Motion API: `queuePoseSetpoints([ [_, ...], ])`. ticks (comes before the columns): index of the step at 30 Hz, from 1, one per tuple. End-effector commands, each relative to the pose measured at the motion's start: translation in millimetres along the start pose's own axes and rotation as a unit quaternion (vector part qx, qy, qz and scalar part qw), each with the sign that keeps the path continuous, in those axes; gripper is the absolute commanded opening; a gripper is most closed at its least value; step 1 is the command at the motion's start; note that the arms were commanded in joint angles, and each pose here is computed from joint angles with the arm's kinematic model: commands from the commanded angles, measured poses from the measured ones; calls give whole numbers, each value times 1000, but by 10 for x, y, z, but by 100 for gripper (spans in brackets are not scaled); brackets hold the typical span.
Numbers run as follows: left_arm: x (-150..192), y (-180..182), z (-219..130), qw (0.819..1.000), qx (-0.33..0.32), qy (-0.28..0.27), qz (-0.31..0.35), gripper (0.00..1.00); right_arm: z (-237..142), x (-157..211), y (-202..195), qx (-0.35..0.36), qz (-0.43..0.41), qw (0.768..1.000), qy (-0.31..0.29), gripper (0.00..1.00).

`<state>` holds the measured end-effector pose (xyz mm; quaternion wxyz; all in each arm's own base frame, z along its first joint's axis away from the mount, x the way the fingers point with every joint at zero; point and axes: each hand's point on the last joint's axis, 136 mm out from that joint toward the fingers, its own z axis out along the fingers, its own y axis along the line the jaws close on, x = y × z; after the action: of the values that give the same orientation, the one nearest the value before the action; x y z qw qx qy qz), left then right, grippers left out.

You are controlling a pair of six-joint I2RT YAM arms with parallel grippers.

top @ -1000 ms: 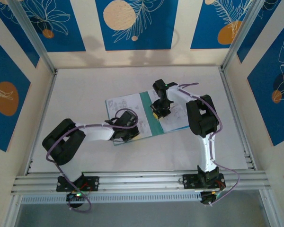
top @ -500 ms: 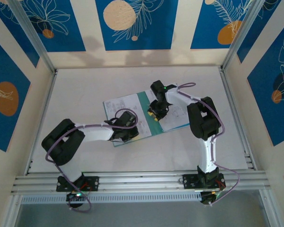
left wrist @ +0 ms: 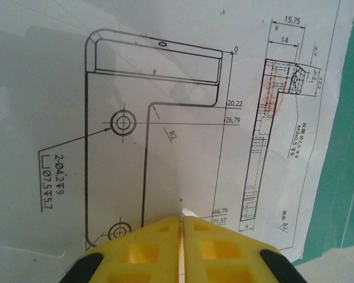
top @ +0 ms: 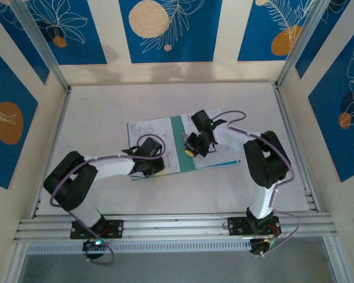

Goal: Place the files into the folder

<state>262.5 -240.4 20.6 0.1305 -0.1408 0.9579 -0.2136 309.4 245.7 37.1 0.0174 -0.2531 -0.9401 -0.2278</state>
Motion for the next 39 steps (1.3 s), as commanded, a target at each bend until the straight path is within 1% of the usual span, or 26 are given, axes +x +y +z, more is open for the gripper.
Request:
queuePoseSetpoints([
  [1,47,226,-76,999,-32,20,32,10,133,184,17,-14,-22,999,22,6],
  [5,11,224,-148,998,-37,19,51,12,142,295,29,-18,-30,999,12,6],
  [7,-11,194,-203,998,-34,15,56,15,127,329,29,-17,-31,999,8,5],
  [12,-83,120,-432,998,-25,-8,60,27,126,400,34,-30,-37,999,13,5],
  [15,-118,155,-561,998,-28,-21,57,32,157,443,10,-32,-37,999,21,5],
  [17,-127,234,-598,998,-34,-20,51,35,189,462,-22,-32,-34,999,26,5],
  [19,-147,368,-636,998,-47,-17,40,39,216,470,-68,-30,-29,999,28,5],
  [24,-268,714,-803,998,-64,-22,7,44,258,479,-142,-39,-22,998,39,4],
  [27,-356,911,-892,997,-72,-25,-15,49,355,500,-213,-45,-6,997,62,4],
  [30,-415,1040,-918,997,-67,-22,-33,52,446,513,-318,-37,10,996,79,2],
  [33,-469,1121,-897,997,-60,-22,-42,56,460,522,-408,-24,15,996,80,1],
  [36,-521,1069,-806,999,-37,-16,-29,60,449,516,-442,-12,10,997,79,1],
  [39,-587,998,-724,1000,-25,-9,-7,61,442,497,-449,-8,9,997,79,1],
])
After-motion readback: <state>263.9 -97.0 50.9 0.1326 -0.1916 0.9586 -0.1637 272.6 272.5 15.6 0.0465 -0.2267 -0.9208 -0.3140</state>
